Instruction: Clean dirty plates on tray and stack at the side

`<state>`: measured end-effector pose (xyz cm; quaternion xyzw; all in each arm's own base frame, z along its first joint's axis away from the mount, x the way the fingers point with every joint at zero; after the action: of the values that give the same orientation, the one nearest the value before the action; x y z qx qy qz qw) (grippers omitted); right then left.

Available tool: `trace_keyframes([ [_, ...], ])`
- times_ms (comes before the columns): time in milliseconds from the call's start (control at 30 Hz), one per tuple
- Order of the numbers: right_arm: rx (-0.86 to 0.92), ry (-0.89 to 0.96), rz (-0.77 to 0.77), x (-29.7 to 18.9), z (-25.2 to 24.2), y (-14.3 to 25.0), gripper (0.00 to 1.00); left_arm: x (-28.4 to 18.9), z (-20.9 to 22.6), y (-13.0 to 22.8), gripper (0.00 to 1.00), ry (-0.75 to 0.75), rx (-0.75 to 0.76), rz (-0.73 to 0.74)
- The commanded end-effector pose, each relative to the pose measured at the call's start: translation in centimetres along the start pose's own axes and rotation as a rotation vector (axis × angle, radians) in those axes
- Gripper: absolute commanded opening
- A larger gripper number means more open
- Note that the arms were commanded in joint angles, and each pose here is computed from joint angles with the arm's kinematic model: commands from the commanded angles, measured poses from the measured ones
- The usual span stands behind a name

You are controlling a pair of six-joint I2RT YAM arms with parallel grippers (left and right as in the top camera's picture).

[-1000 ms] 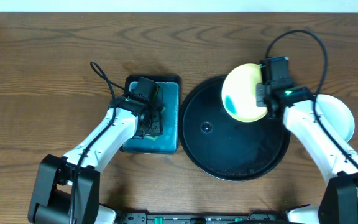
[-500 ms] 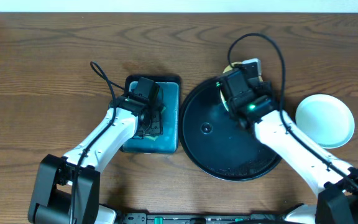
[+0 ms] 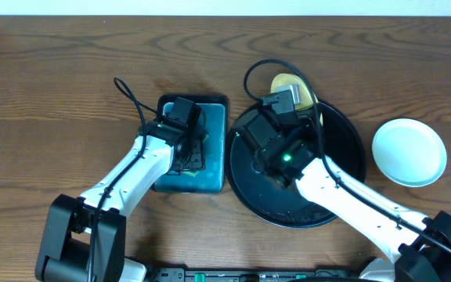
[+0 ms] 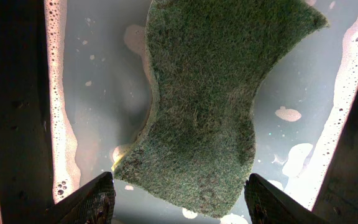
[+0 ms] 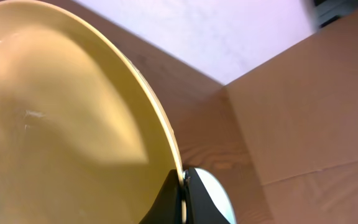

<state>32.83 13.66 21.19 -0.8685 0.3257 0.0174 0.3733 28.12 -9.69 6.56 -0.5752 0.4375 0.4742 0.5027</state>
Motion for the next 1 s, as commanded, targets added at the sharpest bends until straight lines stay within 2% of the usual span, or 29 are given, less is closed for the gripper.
trace_keyframes([
  [0,0.010,0.157,-0.061,-1.4,-1.9,-1.0,0.01,-0.1,0.2,-0.2,0.68,-0.010,-0.012,-0.007],
  [200,0.056,0.238,-0.112,-2.8,-2.8,-1.8,0.01,-0.1,0.2,-0.2,0.68,-0.010,-0.013,-0.007],
  [667,0.072,0.236,-0.112,-2.7,-2.8,-1.9,0.01,-0.1,0.2,-0.1,0.68,-0.010,-0.012,-0.007],
  [967,0.179,0.018,0.018,1.4,-0.8,-0.2,0.01,-0.1,0.2,-0.2,0.68,-0.010,-0.012,-0.007],
])
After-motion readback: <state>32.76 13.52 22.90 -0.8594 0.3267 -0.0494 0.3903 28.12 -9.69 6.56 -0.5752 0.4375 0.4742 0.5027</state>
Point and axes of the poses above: each gripper's point midway between its finger pads, its own x axis out along the fingers, its own z axis along the line the jaws close on, y = z × x, the point moved 3 cm from there along -x, back along the fingers, and after that the axes turned 1 degree about -x, right-handed, at the moved point
